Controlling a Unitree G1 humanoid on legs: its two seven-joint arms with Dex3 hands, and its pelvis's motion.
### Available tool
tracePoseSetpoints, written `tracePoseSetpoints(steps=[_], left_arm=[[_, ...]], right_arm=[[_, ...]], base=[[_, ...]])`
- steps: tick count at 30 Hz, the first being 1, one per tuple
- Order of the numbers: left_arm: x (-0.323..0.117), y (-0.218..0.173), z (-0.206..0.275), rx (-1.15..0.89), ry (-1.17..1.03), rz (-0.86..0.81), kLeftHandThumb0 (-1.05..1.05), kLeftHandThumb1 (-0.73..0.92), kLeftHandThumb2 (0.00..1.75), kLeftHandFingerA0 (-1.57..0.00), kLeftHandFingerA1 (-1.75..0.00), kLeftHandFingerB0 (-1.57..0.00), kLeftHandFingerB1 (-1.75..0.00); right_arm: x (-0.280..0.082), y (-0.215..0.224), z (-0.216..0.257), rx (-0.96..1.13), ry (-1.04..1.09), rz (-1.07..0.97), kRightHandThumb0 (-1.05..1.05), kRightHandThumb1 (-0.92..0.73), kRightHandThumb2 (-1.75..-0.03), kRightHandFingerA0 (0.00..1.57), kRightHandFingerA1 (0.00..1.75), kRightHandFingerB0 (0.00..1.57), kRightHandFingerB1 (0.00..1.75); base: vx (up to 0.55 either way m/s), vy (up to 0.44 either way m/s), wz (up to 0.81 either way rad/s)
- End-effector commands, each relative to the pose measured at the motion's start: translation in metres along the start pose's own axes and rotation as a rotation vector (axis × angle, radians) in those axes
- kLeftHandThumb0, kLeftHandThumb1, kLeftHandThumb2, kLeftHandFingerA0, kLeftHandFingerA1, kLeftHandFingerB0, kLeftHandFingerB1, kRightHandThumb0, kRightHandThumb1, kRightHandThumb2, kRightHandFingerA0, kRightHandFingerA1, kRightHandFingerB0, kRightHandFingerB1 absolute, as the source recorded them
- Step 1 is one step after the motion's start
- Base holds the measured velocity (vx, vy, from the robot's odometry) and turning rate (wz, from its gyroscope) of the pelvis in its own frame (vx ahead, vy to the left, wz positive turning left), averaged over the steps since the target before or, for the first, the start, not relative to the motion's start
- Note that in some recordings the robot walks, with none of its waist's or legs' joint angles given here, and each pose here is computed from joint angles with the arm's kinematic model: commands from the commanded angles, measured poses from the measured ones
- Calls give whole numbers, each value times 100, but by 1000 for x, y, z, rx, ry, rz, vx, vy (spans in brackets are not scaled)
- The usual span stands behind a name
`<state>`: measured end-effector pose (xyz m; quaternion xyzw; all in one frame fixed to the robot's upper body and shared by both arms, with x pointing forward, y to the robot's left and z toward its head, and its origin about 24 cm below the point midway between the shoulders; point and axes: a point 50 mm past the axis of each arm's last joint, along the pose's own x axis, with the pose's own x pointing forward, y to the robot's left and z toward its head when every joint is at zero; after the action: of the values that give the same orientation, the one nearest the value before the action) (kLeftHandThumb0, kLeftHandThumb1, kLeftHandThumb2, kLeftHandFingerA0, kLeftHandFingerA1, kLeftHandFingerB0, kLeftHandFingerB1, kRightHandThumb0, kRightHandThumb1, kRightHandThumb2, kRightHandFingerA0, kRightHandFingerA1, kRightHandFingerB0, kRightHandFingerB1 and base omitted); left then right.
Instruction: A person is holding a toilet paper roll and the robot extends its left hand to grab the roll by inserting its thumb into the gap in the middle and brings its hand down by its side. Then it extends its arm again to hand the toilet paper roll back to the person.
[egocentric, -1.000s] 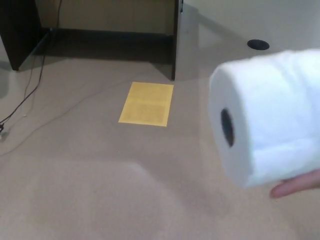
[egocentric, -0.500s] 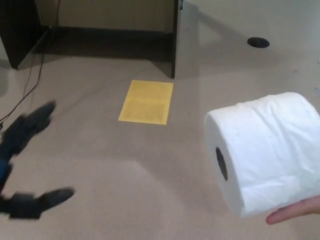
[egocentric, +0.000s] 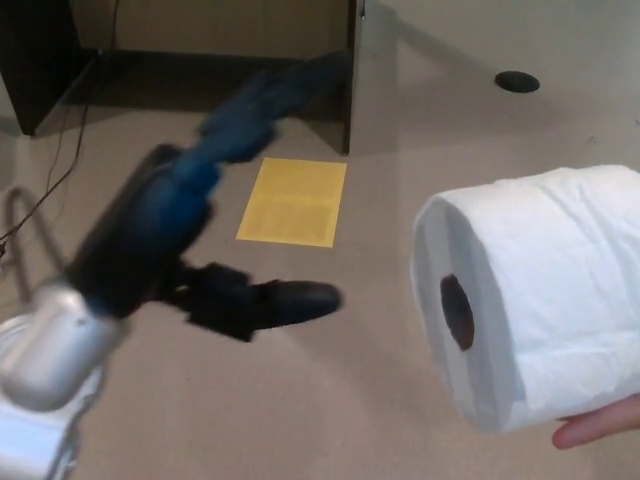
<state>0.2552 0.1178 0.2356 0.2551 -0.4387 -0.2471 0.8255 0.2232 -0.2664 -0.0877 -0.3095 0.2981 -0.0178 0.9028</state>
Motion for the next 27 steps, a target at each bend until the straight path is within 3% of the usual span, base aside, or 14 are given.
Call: tracePoseSetpoints(steps=[1,5,6,10,11,12,14,15,16,17,20,21,24,27], left_arm=[[32,-23,-1,32,109,-119,-54,36,75,-3,-39,-2,-25],[40,-36,2,43,106,-143,-57,41,53,-13,-31,-5,-24],[38,-39,4,52,105,-153,-49,33,75,-6,-43,-1,-27],[39,-48,6,63,124,-187,-55,37,75,-4,-38,-2,-23],[39,-50,5,72,108,-188,-62,38,61,-12,-34,-7,-19],[40,-50,5,68,110,-185,-59,37,70,-9,-39,-6,-22],[42,-51,2,51,120,-179,-57,36,69,-9,-39,-6,-22],[42,-53,1,47,127,-179,-57,36,68,-9,-38,-7,-22],[42,-55,0,42,130,-178,-56,36,68,-9,-38,-6,-22],[42,-55,0,42,130,-178,-56,36,68,-10,-39,-6,-22],[39,-58,1,54,136,-181,-57,36,68,-13,-39,-7,-22],[39,-60,1,50,132,-176,-30,16,78,0,-48,0,-49],[41,-61,4,59,131,-171,-31,18,80,-1,-48,0,-48],[47,-62,7,67,108,-149,-30,19,80,-1,-47,0,-48]], right_arm=[[-2,2,-2,0,-5,-17,-34,-58,-58,62,48,32,31],[-3,6,-4,-8,1,-10,-35,-57,-58,65,48,33,32],[-5,10,-7,-3,9,0,-35,-57,-58,65,49,33,32],[-7,12,-10,-18,12,11,-34,-58,-58,65,50,32,31],[-7,13,-9,-16,9,12,-35,-57,-58,65,50,32,31],[-6,12,-8,-18,5,11,-43,-46,-75,58,58,26,42],[-4,12,-4,-28,-3,10,-43,-46,-75,58,59,26,42],[-4,13,-4,-29,-3,10,-35,-57,-58,66,50,32,31],[-4,13,-4,-26,4,10,-42,-46,-74,59,59,26,42],[-4,13,-5,-20,7,9,-34,-57,-57,65,50,33,31],[-7,16,-8,-20,11,19,-34,-57,-58,65,50,32,31],[-7,16,-9,-24,15,19,-34,-57,-58,66,50,32,31],[-7,16,-10,-30,23,24,-34,-57,-58,67,50,32,31],[-6,18,-8,-31,18,31,-41,-45,-74,63,60,26,42]], base=[[0,0,0],[0,0,0],[0,0,0],[0,0,0],[0,0,0],[0,0,0],[0,0,0],[0,0,0],[0,0,0],[0,0,0],[0,0,0],[0,0,0],[0,0,0],[0,0,0]])
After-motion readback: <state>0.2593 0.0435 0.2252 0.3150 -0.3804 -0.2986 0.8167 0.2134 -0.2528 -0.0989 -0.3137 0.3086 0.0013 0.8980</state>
